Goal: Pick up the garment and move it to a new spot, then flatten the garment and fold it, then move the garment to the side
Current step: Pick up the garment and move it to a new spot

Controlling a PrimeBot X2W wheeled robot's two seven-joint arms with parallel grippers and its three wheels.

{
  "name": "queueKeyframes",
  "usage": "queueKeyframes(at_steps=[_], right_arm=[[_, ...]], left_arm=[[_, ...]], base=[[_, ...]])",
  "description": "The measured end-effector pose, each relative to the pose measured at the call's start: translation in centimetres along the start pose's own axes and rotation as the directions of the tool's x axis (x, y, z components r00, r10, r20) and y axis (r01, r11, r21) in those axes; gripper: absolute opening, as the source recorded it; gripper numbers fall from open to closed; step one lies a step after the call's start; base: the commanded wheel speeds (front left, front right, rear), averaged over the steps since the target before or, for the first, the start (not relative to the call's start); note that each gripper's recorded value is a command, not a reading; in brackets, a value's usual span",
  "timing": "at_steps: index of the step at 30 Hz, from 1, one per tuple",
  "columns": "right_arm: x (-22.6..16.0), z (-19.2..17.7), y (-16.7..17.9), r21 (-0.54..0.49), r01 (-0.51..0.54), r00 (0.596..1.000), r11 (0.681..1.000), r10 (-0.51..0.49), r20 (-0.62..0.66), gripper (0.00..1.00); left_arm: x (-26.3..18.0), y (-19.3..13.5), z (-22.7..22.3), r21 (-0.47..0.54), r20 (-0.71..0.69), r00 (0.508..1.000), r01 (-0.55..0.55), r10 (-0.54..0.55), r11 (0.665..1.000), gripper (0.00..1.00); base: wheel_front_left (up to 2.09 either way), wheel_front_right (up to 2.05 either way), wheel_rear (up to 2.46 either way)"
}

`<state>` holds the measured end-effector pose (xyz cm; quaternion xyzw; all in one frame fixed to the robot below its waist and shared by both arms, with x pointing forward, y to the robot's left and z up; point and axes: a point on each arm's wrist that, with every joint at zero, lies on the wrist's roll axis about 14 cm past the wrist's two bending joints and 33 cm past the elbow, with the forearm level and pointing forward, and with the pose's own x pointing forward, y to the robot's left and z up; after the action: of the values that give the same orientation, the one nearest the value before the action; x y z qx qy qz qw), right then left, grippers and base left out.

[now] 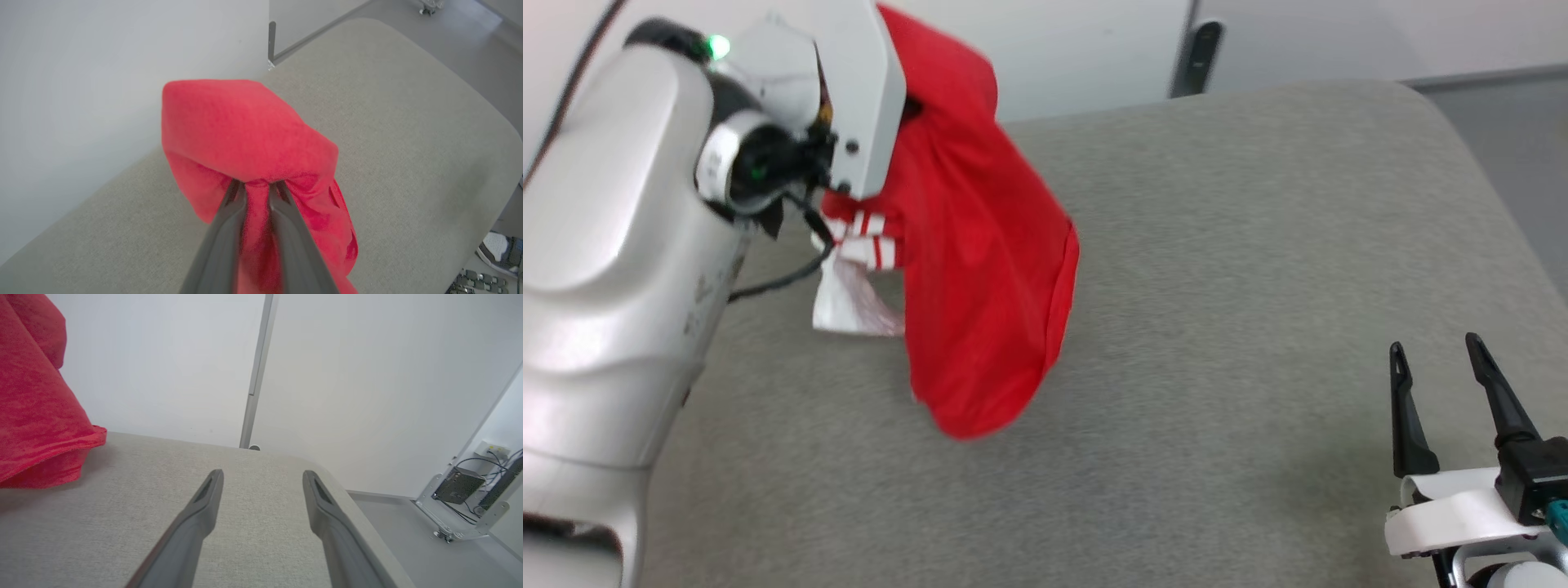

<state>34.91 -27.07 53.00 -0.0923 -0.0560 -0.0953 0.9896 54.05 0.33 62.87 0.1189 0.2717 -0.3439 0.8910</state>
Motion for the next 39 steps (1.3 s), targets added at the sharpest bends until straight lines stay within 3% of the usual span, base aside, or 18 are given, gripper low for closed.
queueKeyframes(at_steps=[9,11,19,22,24,25,26,31,39], right_arm=[[-2.1,-0.3,-2.8,-0.005,0.087,0.996,0.996,-0.087,-0.026,1.0],[-2.1,-0.6,-2.8,-0.005,0.087,0.995,0.996,-0.088,-0.037,1.0],[-1.5,-1.2,-2.4,0.007,0.078,0.995,0.997,-0.078,-0.059,1.0],[-1.1,-1.3,-2.1,0.01,0.068,0.996,0.998,-0.067,-0.059,1.0],[-1.0,-1.4,-1.9,0.015,0.063,0.996,0.998,-0.062,-0.062,1.0],[-1.0,-1.4,-1.8,0.016,0.061,0.996,0.998,-0.06,-0.062,1.0],[-0.9,-1.5,-1.7,0.018,0.059,0.996,0.998,-0.058,-0.062,1.0],[-0.8,-1.3,-1.4,0.02,0.046,0.997,0.999,-0.045,-0.055,1.0],[-0.3,-0.7,0.2,0.025,-0.003,1.0,1.0,0.004,-0.026,1.0]], left_arm=[[4.9,-4.0,-6.1,0.004,-0.192,0.975,0.113,-0.11,0.994,0.0],[6.0,-4.4,-8.5,-0.013,-0.253,0.96,0.124,-0.123,0.992,0.07],[8.5,-5.4,-16.6,-0.077,-0.473,0.87,0.12,-0.142,0.99,0.14],[8.9,-5.5,-18.0,-0.08,-0.519,0.844,0.106,-0.133,0.991,0.25],[8.9,-5.5,-18.5,-0.076,-0.539,0.833,0.104,-0.129,0.992,0.43],[8.9,-5.6,-18.3,-0.07,-0.535,0.835,0.105,-0.126,0.992,0.65],[8.9,-5.4,-17.9,-0.07,-0.529,0.84,0.101,-0.123,0.992,1.0],[7.8,-4.9,-16.2,-0.077,-0.513,0.85,0.088,-0.115,0.993,1.0],[4.8,-1.9,-10.8,-0.021,-0.311,0.95,0.036,-0.04,0.999,1.0]], base=[[0.0,0.0,0.0],[0.0,0.0,0.0],[0.0,0.0,0.0],[0.0,0.0,0.0],[0.0,0.0,0.0],[0.0,0.0,0.0],[0.0,0.0,0.0],[0.0,0.0,0.0],[0.0,0.0,0.0]])
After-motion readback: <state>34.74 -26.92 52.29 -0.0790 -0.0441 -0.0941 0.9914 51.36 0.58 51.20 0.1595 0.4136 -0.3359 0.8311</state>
